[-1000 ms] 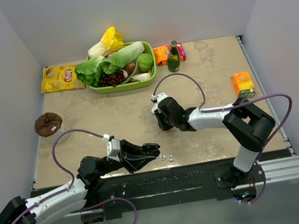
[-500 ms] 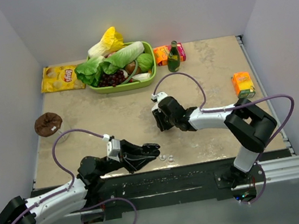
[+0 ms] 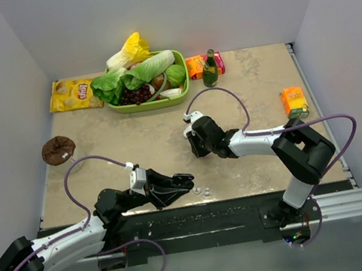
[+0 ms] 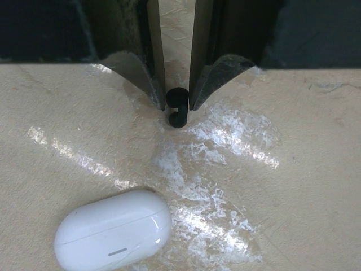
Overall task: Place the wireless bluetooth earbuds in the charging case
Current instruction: Pick up the earbud from the center of the board, then place the earbud in the charging case.
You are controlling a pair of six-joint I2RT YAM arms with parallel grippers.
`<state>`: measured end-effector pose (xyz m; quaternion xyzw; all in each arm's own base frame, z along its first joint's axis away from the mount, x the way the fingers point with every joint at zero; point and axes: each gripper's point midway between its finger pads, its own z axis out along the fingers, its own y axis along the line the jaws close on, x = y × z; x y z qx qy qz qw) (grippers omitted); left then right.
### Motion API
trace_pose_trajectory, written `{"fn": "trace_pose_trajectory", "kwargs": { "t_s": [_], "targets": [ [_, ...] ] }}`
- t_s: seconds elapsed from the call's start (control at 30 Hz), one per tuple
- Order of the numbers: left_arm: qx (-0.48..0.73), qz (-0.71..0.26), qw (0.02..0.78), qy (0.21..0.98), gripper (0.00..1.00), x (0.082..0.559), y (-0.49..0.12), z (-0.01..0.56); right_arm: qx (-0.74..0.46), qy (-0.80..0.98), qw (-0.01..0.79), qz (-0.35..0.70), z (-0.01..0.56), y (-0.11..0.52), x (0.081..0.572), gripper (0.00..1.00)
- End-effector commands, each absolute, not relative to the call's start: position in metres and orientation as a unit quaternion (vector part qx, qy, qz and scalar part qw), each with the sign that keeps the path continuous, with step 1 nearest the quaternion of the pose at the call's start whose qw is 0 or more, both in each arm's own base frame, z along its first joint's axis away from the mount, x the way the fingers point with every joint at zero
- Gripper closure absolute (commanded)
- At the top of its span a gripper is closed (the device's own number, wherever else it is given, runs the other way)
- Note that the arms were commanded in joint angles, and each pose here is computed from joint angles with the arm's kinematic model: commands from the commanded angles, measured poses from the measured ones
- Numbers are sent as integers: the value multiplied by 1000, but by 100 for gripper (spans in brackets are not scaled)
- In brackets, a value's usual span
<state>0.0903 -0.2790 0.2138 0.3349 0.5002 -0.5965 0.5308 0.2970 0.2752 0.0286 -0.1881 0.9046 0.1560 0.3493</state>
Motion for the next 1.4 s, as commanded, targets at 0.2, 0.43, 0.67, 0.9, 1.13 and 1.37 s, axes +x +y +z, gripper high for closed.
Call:
{"fn": "trace_pose_trajectory", "kwargs": {
  "t_s": [0.2, 0.43, 0.67, 0.9, 1.13, 1.37],
  "targets": [
    [339, -599, 523, 502, 100, 81, -271, 193, -188, 894, 370, 168, 44, 283, 310, 80],
    [339, -599, 523, 502, 100, 81, -271, 192, -185, 896, 369, 164, 43, 281, 311, 100],
    [336, -596, 529, 502, 100, 83, -270, 194, -159, 869, 435, 174, 101, 266, 310, 100],
    [335, -593, 535, 500, 100, 85, -271, 198, -189, 808, 513, 221, 222, 236, 267, 100],
    [351, -596, 539, 480, 100, 84, -276, 213, -348, 710, 486, 371, 297, 248, 162, 100],
    [379, -603, 523, 468, 100, 79, -285, 221, -463, 653, 414, 433, 308, 272, 85, 100]
  ]
}}
